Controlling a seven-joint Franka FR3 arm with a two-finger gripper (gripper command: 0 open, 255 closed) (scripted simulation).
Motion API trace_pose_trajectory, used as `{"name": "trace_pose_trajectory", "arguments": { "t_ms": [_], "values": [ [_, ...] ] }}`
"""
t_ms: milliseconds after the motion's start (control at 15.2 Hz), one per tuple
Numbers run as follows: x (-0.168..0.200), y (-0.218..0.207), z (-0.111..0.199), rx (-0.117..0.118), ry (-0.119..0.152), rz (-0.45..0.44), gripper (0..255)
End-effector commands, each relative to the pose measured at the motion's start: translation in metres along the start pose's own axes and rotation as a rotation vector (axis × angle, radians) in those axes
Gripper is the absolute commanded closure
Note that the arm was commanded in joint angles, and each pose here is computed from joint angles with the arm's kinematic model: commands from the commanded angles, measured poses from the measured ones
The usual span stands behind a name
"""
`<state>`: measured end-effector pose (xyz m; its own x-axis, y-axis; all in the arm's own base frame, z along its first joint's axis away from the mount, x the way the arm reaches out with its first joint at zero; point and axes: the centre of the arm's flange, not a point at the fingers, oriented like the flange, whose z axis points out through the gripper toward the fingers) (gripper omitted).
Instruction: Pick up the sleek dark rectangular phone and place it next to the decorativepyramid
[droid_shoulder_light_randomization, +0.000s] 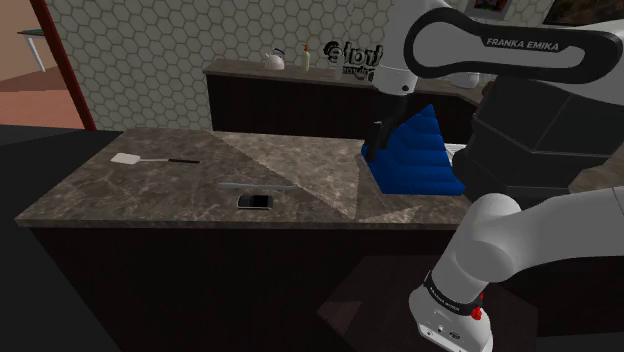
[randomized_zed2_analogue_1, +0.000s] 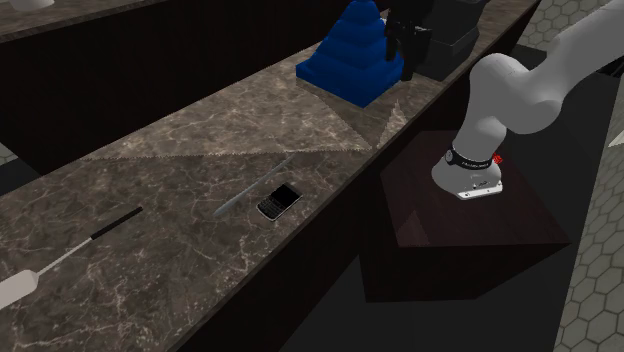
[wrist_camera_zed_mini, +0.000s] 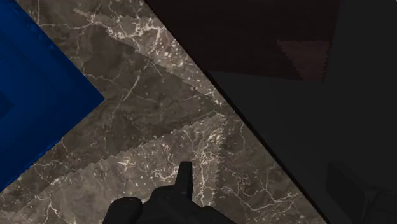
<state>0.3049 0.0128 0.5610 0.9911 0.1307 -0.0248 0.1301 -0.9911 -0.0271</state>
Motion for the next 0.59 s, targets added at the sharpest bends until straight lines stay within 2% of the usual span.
{"name": "trace_pose_trajectory", "arguments": {
  "t_ms": [0,528],
  "values": [
    [0.0,0.0,0.0,0.0,0.0,0.0,0],
    [0.087,-0.018,0.053,-0.022,0.017,-0.231,0]
  ]
}}
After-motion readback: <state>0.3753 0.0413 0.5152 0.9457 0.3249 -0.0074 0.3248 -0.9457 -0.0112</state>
